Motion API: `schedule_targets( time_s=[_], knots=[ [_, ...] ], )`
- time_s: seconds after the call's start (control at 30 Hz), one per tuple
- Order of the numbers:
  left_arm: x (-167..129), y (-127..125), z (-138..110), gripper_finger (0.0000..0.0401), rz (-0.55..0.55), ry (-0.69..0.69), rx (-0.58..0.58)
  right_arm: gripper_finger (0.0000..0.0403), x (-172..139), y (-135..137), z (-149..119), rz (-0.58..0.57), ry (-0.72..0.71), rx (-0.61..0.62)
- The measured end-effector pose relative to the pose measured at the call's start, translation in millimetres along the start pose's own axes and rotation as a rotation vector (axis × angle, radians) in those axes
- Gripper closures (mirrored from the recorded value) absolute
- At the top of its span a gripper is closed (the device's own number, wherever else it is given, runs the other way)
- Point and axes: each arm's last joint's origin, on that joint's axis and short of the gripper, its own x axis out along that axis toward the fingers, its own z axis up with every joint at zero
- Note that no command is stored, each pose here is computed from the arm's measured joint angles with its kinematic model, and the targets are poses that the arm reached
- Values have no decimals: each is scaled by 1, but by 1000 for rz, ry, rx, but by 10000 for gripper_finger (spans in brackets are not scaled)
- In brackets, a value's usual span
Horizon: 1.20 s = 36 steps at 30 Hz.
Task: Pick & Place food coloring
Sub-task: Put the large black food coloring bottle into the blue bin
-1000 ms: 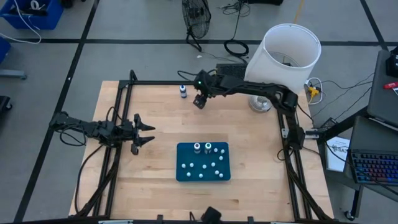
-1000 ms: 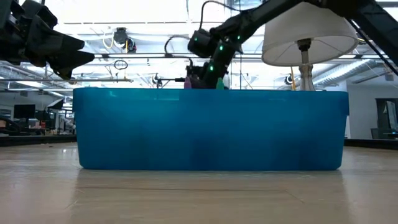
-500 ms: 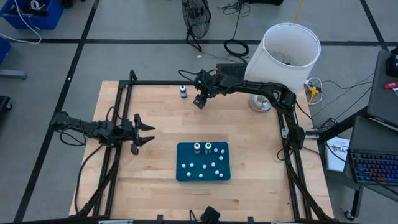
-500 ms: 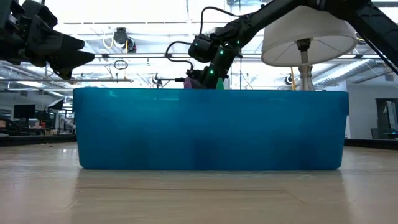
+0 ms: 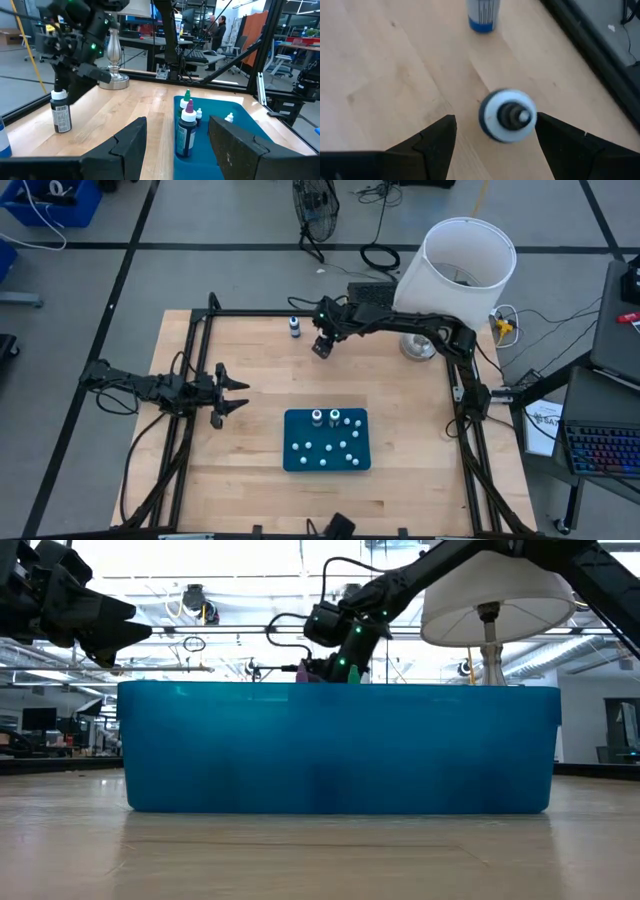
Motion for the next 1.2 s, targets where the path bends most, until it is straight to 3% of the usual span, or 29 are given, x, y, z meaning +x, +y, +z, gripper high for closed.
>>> schedule_targets(
  time_s=[0.57, 0.77, 0.93, 1.2],
  knots=[
    [0, 0, 0, 187, 0, -1, 0, 162, 10, -5, -5, -2, -37, 10],
    [0, 0, 0, 187, 0, -1, -1, 200, 10, -5, -6, -2, -34, 10],
    [0, 0, 0, 187, 0, -1, -1, 269, 10, -5, -6, -4, -30, -34],
    [0, 0, 0, 187, 0, -1, 0, 272, -2, 5, -3, 5, -57, -110]
  ],
)
